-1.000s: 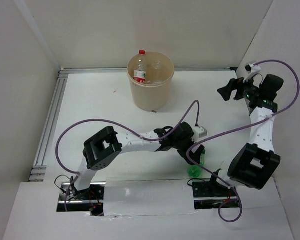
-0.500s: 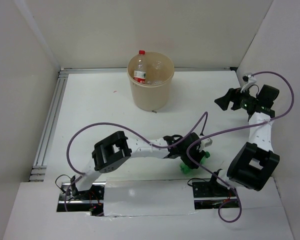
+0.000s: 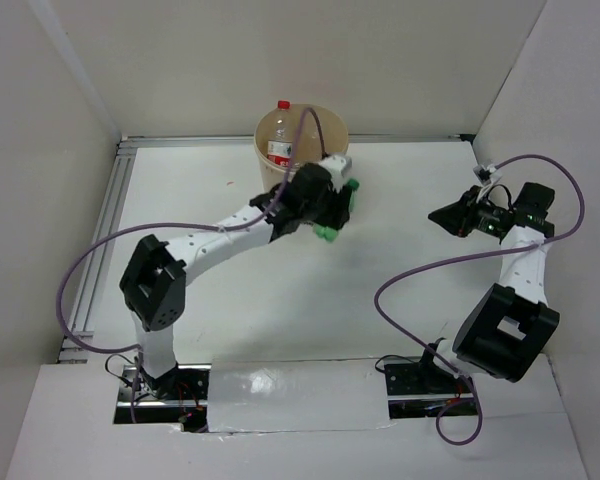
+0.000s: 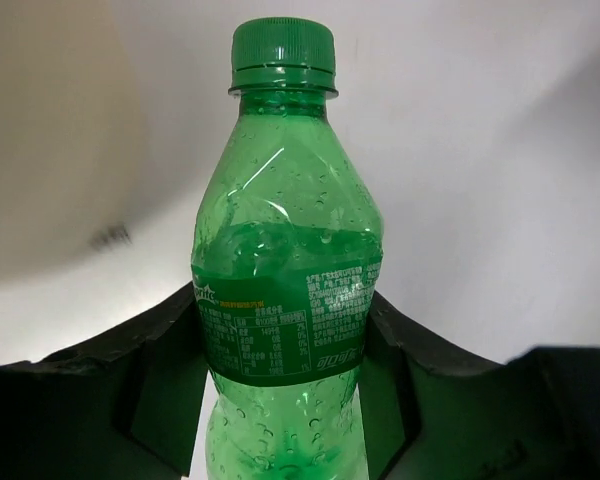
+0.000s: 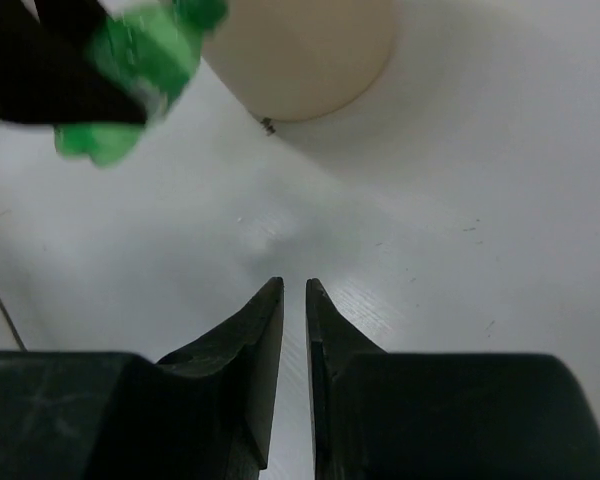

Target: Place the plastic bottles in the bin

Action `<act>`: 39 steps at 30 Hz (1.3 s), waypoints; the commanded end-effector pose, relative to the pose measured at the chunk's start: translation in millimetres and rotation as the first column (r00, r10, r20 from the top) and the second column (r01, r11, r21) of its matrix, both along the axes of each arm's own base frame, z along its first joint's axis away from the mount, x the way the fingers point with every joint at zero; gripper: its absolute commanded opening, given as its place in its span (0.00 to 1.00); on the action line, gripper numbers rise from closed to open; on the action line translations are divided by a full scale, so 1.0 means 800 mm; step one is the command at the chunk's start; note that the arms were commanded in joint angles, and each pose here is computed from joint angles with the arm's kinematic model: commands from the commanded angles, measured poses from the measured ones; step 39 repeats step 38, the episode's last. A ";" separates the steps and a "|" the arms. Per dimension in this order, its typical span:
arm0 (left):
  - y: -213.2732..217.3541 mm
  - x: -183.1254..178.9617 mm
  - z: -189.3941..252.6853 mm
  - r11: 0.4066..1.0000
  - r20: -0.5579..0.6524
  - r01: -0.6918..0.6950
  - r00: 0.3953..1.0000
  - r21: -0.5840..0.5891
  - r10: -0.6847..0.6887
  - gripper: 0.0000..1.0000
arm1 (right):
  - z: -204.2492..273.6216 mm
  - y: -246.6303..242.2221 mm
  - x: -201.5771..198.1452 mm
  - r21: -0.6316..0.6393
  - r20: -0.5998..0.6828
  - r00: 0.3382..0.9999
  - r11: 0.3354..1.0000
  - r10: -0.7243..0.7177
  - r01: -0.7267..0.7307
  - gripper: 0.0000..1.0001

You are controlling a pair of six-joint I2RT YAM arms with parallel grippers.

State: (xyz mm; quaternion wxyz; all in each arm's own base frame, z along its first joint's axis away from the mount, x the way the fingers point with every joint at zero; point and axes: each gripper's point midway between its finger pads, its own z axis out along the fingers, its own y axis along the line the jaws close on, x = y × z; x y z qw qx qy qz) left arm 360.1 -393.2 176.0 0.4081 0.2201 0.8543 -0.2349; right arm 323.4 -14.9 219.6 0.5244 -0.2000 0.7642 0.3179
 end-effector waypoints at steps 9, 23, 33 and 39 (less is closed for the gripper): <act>0.054 0.128 0.231 0.908 0.282 -0.139 0.922 -0.396 0.264 0.08 | -0.008 0.019 -0.032 -0.037 0.038 0.996 0.996 0.077 -0.076 0.29; 0.100 0.185 0.259 0.879 0.343 -0.258 0.847 -0.401 0.405 1.00 | -0.049 0.010 -0.036 -0.183 -0.049 0.998 0.983 0.027 -0.036 1.00; 0.179 0.038 0.251 0.905 0.396 -0.167 0.858 -0.391 0.329 1.00 | -0.051 -0.012 -0.018 -0.180 -0.228 0.945 0.964 -0.235 0.197 1.00; 0.252 -0.002 0.166 0.871 0.256 -0.342 0.860 -0.353 0.441 1.00 | -0.053 -0.010 -0.013 -0.131 -0.219 0.944 0.966 -0.246 0.222 1.00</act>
